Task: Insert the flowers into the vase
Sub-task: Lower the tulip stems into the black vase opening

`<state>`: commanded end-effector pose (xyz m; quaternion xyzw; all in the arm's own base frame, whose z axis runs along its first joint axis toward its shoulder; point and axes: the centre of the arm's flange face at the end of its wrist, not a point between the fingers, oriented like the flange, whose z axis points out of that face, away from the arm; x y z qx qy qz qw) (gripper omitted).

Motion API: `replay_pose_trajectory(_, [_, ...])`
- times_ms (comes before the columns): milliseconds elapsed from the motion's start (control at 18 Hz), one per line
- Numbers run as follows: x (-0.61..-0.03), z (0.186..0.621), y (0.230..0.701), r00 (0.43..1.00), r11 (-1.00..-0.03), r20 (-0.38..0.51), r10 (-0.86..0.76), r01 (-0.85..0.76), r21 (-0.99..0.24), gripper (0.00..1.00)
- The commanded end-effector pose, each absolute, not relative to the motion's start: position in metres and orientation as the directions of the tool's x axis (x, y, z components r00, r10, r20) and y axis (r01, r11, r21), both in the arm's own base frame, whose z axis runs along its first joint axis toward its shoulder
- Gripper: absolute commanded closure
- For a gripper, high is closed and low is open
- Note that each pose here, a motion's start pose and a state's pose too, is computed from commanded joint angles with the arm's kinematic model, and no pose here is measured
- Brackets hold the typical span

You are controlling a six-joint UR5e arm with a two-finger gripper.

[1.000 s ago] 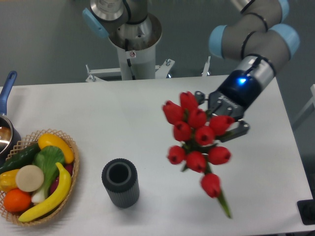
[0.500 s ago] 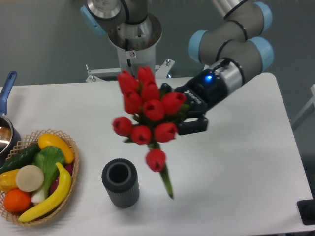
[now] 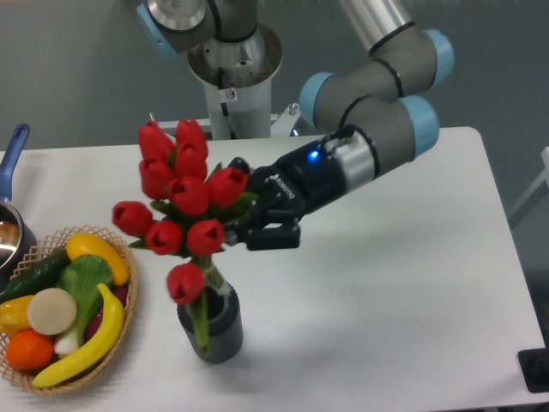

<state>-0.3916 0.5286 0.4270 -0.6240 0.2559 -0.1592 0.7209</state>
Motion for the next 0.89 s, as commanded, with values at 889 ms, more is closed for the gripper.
replay_pose_trajectory(889, [-0.384,0.381,0.534,0.82,0.129,-0.097,-0.564,-0.029,-0.991,0.67])
